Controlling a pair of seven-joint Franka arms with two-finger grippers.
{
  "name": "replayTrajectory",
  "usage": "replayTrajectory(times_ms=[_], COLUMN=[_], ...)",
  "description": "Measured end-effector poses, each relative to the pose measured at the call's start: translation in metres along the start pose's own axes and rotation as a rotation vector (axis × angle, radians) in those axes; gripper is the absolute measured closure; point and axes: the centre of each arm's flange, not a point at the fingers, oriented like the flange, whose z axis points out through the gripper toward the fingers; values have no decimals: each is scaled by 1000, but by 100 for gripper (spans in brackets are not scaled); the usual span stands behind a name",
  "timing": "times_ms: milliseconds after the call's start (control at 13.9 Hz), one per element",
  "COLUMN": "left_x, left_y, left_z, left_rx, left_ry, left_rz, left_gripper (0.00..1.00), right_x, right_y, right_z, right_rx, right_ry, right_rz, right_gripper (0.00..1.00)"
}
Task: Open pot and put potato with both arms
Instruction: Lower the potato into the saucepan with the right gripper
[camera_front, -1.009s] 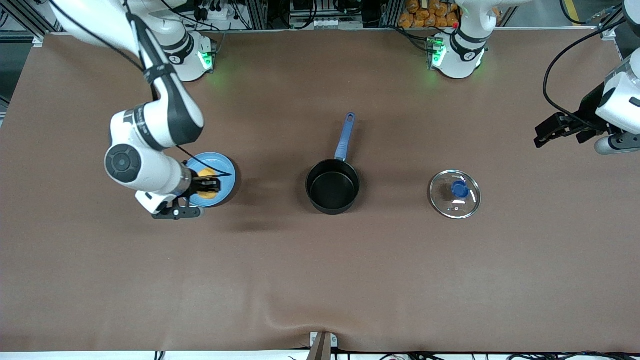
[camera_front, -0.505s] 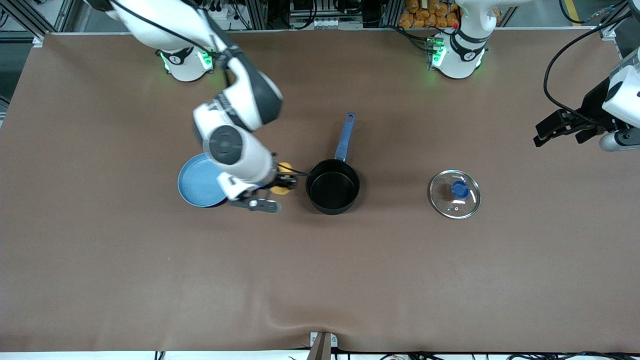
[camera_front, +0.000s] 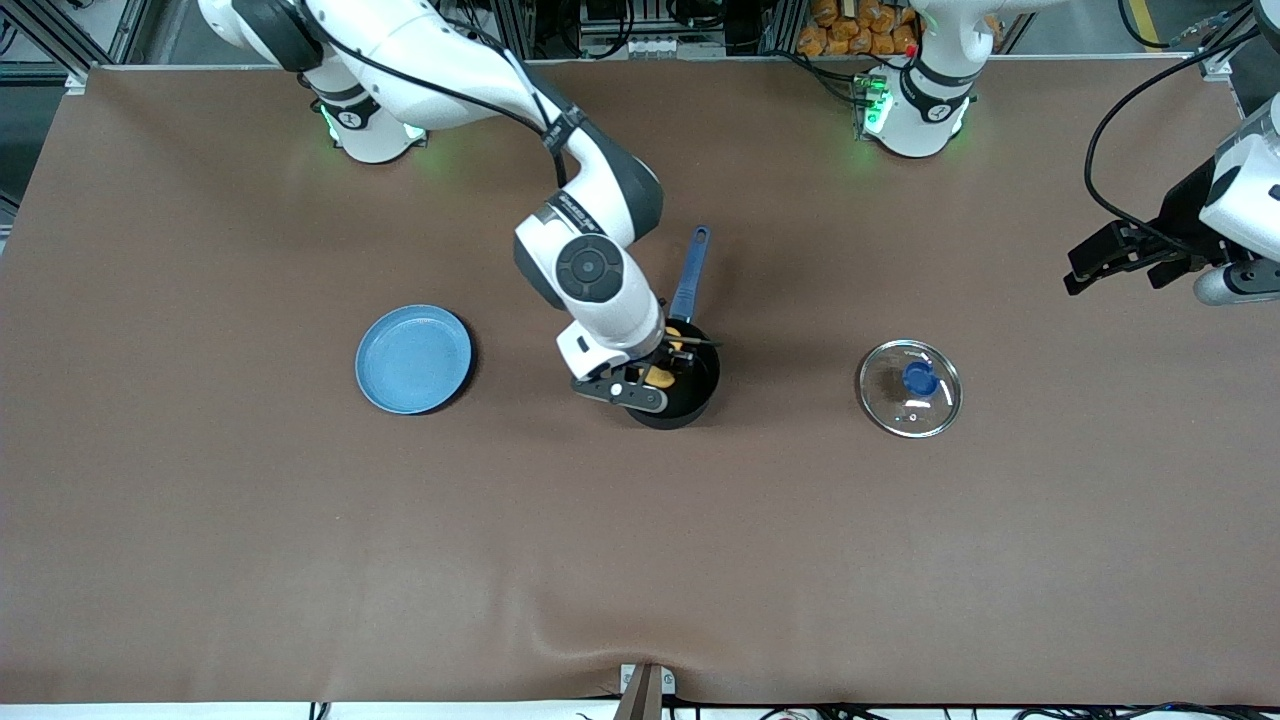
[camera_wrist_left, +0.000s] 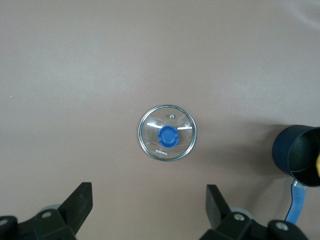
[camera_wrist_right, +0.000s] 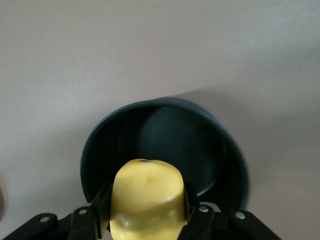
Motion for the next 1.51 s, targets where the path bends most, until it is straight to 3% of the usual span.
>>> replayTrajectory(times_ms=[793, 1441, 1514], left_x=[2, 3, 3], left_y=[-2, -4, -5], left_z=[2, -10, -10], left_rx=[0, -1, -1], left_ry=[-5, 2, 1], left_rz=[-3, -8, -9], left_gripper=[0, 0, 0], right_x=[-3, -8, -8], right_y=[11, 9, 9], right_z=[59, 79, 80], right_rx=[-59, -45, -48], right_ry=[-30, -20, -17], right_rz=[71, 71, 69], right_gripper=[39, 39, 33])
